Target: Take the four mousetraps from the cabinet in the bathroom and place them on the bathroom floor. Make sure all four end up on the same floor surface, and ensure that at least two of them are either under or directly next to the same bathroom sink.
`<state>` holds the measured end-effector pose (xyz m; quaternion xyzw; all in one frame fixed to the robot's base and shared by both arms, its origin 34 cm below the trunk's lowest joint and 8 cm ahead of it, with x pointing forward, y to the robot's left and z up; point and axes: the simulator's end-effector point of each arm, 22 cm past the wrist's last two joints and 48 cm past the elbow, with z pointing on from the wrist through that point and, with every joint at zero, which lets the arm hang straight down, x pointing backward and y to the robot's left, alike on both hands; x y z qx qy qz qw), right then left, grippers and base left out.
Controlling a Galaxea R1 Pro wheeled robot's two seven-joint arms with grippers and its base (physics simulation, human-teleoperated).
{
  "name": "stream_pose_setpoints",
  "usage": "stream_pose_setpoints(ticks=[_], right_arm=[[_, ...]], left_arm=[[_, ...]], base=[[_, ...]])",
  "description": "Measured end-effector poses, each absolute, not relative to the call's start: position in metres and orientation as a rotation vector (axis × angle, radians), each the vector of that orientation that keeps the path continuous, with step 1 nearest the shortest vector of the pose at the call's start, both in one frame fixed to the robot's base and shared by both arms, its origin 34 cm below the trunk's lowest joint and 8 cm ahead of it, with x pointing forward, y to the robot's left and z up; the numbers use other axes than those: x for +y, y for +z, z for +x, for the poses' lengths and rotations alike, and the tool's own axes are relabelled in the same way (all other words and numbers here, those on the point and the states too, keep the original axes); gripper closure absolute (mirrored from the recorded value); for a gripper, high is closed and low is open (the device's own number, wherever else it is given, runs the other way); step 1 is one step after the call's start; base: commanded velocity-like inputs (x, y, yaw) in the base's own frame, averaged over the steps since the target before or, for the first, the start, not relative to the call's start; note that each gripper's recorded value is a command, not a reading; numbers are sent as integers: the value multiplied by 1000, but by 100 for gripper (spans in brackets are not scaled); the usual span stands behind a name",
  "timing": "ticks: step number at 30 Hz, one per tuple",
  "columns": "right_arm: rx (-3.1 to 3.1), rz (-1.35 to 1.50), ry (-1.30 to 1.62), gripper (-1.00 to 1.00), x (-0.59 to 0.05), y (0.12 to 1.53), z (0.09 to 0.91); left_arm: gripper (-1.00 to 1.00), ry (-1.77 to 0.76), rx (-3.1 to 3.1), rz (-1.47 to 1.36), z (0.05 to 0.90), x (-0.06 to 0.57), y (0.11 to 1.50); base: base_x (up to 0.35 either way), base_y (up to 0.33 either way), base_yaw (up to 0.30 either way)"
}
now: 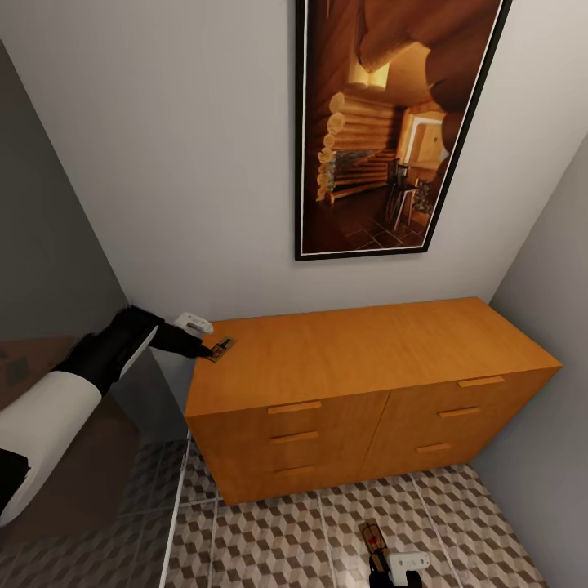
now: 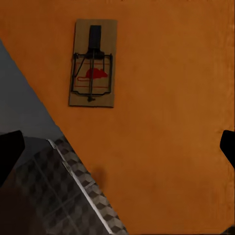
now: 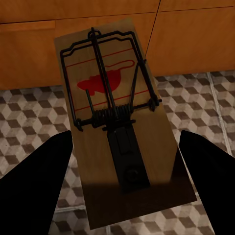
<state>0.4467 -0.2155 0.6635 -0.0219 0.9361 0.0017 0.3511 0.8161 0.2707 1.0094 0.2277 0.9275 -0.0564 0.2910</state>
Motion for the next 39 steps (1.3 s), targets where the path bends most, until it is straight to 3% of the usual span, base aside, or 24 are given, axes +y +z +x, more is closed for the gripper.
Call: stream_pose_setpoints(ticks=[8, 13, 22, 39], right_arm=[[2423, -57, 5, 100, -215, 664, 447], [2423, -57, 4, 100, -216, 664, 447], [2424, -57, 4, 100, -216, 663, 447], [2425, -57, 4, 100, -216, 663, 446]], left_arm=[[-100, -460, 2358, 785, 793, 258, 1033], [-100, -512, 2348, 816, 783, 266, 1037], [-100, -513, 2350, 819, 782, 272, 1037], [-100, -361, 2312, 587, 809, 349, 1068]], base=[[0, 0, 0], [0, 0, 0], [0, 0, 0], [0, 0, 0]])
